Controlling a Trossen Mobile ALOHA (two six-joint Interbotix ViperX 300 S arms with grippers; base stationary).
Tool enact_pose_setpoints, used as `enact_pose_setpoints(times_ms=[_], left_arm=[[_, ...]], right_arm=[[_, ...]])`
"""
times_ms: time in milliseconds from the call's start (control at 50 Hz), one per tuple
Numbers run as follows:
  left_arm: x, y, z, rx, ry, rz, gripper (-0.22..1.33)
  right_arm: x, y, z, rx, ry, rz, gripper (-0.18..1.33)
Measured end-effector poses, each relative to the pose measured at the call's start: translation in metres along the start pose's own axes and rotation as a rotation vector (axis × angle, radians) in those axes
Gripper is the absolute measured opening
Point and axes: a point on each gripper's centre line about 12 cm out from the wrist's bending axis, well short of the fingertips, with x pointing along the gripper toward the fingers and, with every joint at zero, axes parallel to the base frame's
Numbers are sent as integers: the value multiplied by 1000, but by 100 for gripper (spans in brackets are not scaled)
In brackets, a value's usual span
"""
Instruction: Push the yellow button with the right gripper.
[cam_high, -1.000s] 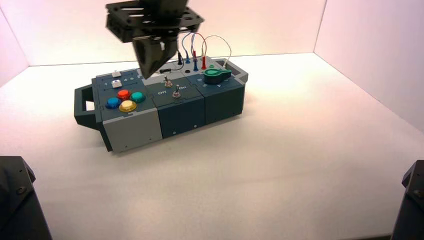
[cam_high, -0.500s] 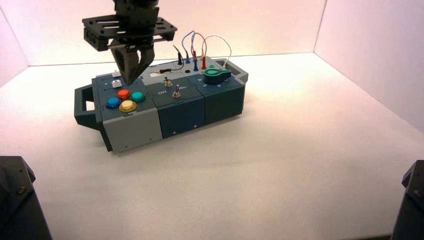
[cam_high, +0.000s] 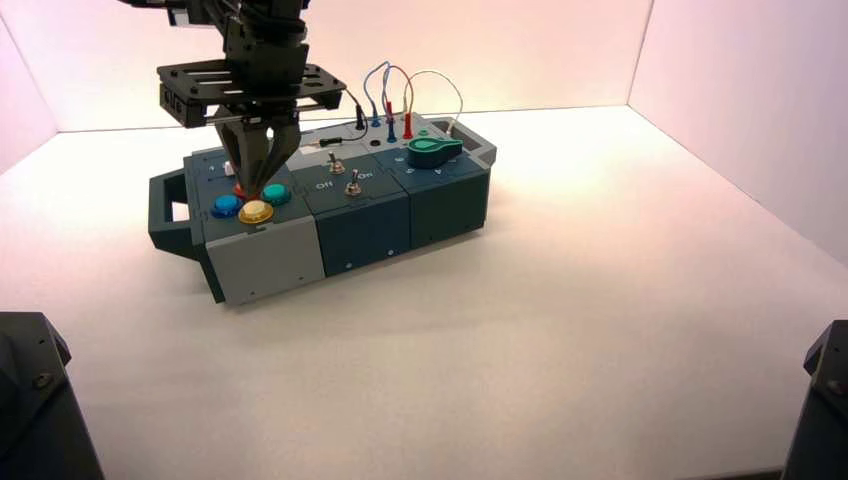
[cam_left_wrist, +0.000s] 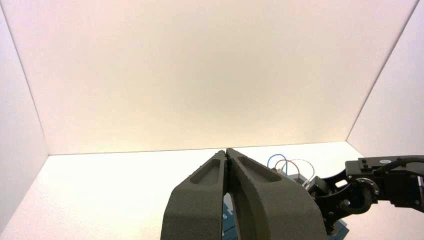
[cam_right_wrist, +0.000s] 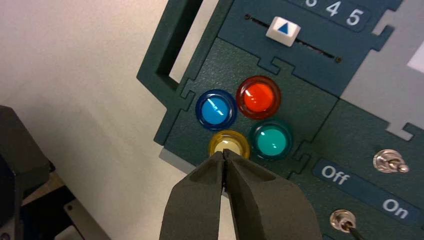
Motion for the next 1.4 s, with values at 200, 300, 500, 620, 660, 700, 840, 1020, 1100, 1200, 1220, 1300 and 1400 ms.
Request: enact_pose_setpoints(times_ms=[200, 300, 500, 620, 660, 700, 840, 1020, 1100, 1200, 1220, 1300, 1400], left_arm=[[0, 0, 0, -1, -3, -1, -16], [-1, 0, 1, -2, -10, -2, -16], [-3, 0, 1, -2, -21, -4, -16], [-4, 0, 1, -2, -24, -4, -16], [-4, 0, 2, -1, -24, -3, -16], [-4, 0, 1, -4, -24, -4, -16], [-4, 0, 1, -2, -24, -4, -16], [-4, 0, 1, -2, -22, -5, -16], [-4, 0, 1, -2, -24, -4, -16], [-4, 0, 1, -2, -26, -4, -16], [-4, 0, 2, -2, -27, -4, -16], [-4, 0, 2, -2, -27, -4, -16], [-4, 0, 2, -2, -27, -4, -16]], right_arm=[[2, 1, -1, 6, 5, 6, -14], [4, 0, -2, 9, 10, 6, -14], [5, 1, -2, 11, 15, 8, -14], [8, 1, -4, 14, 30, 9, -14], [8, 1, -3, 13, 35, 9, -14], [10, 0, -3, 14, 42, 9, -14], [12, 1, -1, 12, 61, 12, -14], [15, 1, 2, 11, 75, 14, -15], [15, 1, 2, 10, 78, 14, -14], [16, 2, 2, 16, 81, 16, -14], [16, 2, 2, 16, 81, 16, -14], [16, 1, 2, 13, 81, 14, -14], [15, 1, 2, 13, 81, 14, -14]])
